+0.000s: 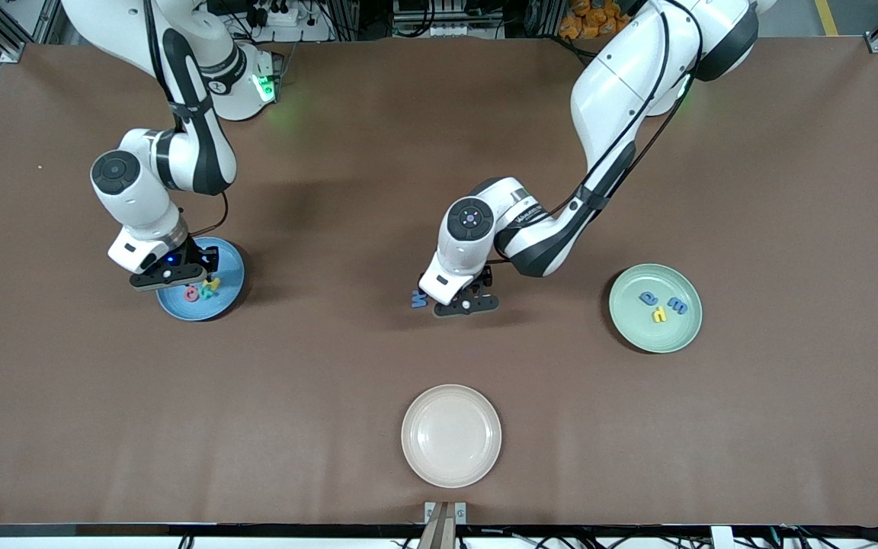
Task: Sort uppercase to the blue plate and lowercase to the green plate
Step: 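Release the cyan letter on the blue plate while the left gripper grasps pink m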
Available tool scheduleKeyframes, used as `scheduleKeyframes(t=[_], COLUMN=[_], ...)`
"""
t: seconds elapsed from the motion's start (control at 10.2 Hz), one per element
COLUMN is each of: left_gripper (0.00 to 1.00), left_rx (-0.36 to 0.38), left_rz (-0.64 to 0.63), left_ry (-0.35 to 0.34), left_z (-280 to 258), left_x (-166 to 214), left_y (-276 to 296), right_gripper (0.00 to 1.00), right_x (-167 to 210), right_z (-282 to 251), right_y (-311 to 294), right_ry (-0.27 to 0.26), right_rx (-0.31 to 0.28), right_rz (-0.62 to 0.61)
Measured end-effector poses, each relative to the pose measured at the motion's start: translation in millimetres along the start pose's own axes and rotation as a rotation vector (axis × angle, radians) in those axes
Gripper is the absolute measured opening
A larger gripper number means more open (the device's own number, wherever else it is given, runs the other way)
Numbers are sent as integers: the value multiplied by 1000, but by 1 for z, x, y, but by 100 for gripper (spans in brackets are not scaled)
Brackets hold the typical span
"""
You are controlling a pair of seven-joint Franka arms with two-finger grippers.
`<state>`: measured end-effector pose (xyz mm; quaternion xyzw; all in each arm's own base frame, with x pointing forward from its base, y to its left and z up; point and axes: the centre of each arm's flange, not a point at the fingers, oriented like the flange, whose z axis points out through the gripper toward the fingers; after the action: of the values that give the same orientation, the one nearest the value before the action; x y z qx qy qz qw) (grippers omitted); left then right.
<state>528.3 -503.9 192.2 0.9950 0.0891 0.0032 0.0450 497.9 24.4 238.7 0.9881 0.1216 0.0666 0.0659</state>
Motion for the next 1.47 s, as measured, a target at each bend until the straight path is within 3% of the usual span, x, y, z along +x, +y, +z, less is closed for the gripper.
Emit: scheduleKeyframes(t=[0.2, 0.39, 0.98, 1.47], left_gripper=[100, 100, 100, 100], left_rx=[3, 6, 57, 66], left_rz=[-31, -34, 36, 64], left_ry=[2, 2, 28, 26], left_z=[1, 3, 20, 25], left_x=[3, 2, -2, 1], left_y=[-2, -2, -6, -10], right_gripper=[54, 54, 55, 55], right_x=[-1, 3, 59, 97], right_z=[-1, -11, -90, -147], right_y=[-1, -5, -24, -77], right_ry=[-12, -43, -147, -145], right_rx=[12, 60, 199, 210], right_rz=[1, 15, 78, 213])
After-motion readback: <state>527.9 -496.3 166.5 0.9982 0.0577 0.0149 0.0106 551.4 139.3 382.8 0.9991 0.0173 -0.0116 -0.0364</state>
